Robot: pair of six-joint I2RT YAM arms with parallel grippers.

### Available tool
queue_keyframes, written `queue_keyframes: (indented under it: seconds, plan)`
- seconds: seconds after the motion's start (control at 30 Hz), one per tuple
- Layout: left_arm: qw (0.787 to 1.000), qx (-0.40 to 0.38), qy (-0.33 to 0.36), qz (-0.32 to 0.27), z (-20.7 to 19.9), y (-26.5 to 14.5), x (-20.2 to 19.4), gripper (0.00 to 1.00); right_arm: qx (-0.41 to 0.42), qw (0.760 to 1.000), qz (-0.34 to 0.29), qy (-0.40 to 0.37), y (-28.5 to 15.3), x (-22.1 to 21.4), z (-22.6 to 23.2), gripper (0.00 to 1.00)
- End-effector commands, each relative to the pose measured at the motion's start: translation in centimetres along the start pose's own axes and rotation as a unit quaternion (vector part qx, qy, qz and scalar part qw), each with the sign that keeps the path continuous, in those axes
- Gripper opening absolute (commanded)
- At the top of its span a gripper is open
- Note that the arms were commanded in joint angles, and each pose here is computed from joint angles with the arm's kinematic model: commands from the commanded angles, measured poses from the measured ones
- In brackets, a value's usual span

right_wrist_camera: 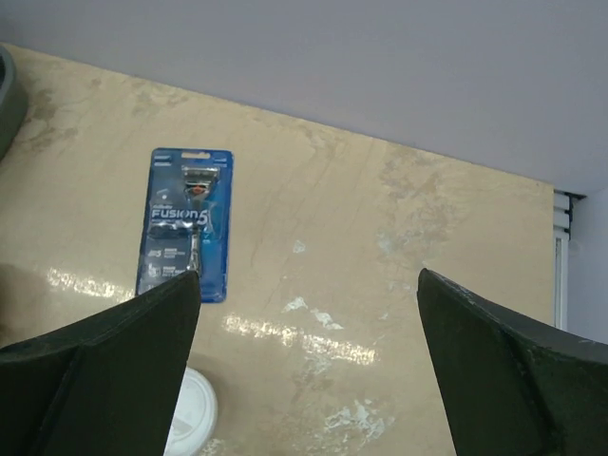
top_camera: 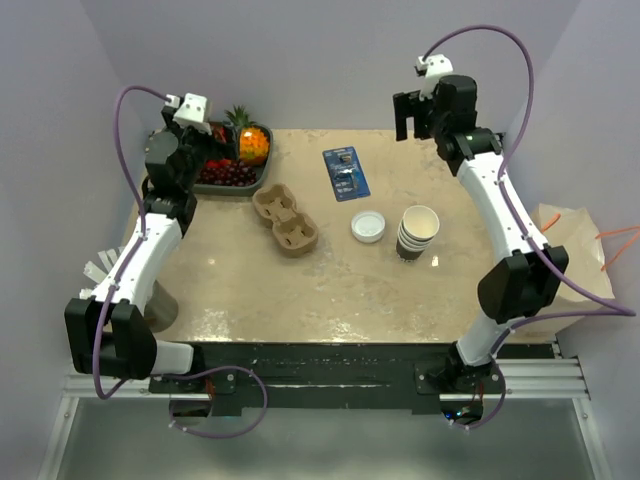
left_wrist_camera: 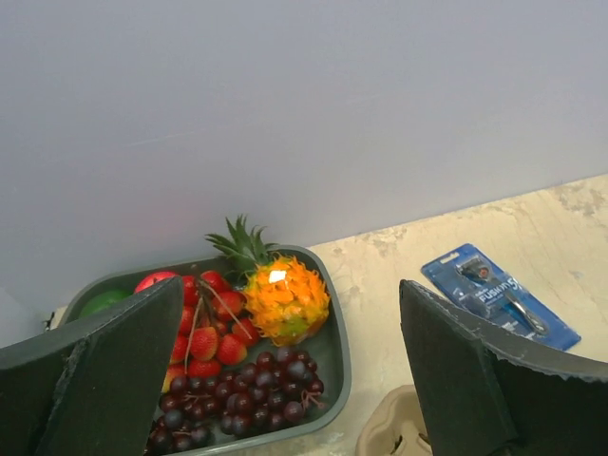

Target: Pack the takeout coffee

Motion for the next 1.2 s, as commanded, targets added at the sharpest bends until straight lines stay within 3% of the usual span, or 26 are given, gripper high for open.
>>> queue_keyframes:
  seconds: [0.0,0.13,0.17,0.3,0.4,0.53,0.73,1.17]
  plan:
    - [0.999,-0.044,-0.001,-0.011,-1.5,-0.4,0.9,0.99,0.065,0.996,-0.038,-0.056,-4.1,1.8,1.2,0.99]
    - [0.997,-0.079,-0.003,0.007,-2.8,-0.5,-0.3,1.00,0.177,0.965,-0.038,-0.192,-7.4,-0.1,3.5,0.99]
    - [0.996,-0.082,-0.006,0.018,-2.9,-0.3,-1.0,1.00,0.193,0.962,-0.014,-0.193,-7.9,-1.4,3.9,0.98]
    - [0.996,-0.084,-0.009,0.030,-2.9,0.1,-1.9,1.00,0.276,0.938,0.066,-0.198,-9.9,-4.8,5.5,0.79]
    - [0.996,-0.084,-0.028,0.032,-3.1,0.1,-2.6,0.99,0.332,0.910,0.102,-0.227,-11.8,-7.5,6.3,0.73]
    - [0.994,-0.092,-0.036,0.038,-3.5,0.0,-3.0,1.00,0.349,0.888,0.111,-0.279,-13.6,-9.5,6.1,0.67]
    - [0.994,-0.094,-0.039,0.051,-3.6,0.0,-3.8,0.98,0.420,0.827,0.138,-0.348,-15.1,-12.7,6.4,0.59]
    - [0.992,-0.097,-0.041,0.072,-4.1,-0.3,-5.0,0.96,0.449,0.784,0.194,-0.382,-15.2,-16.4,5.9,0.54]
Point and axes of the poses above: each gripper's point midway between its finger pads, its own y axis out along the fingers, its own z axis along the line the jaws close on, x = y × z, the point moved 2 cm from there along -y, back along the fingers, and after that the axes turned 6 degrees about -y, right-handed, at the moved point
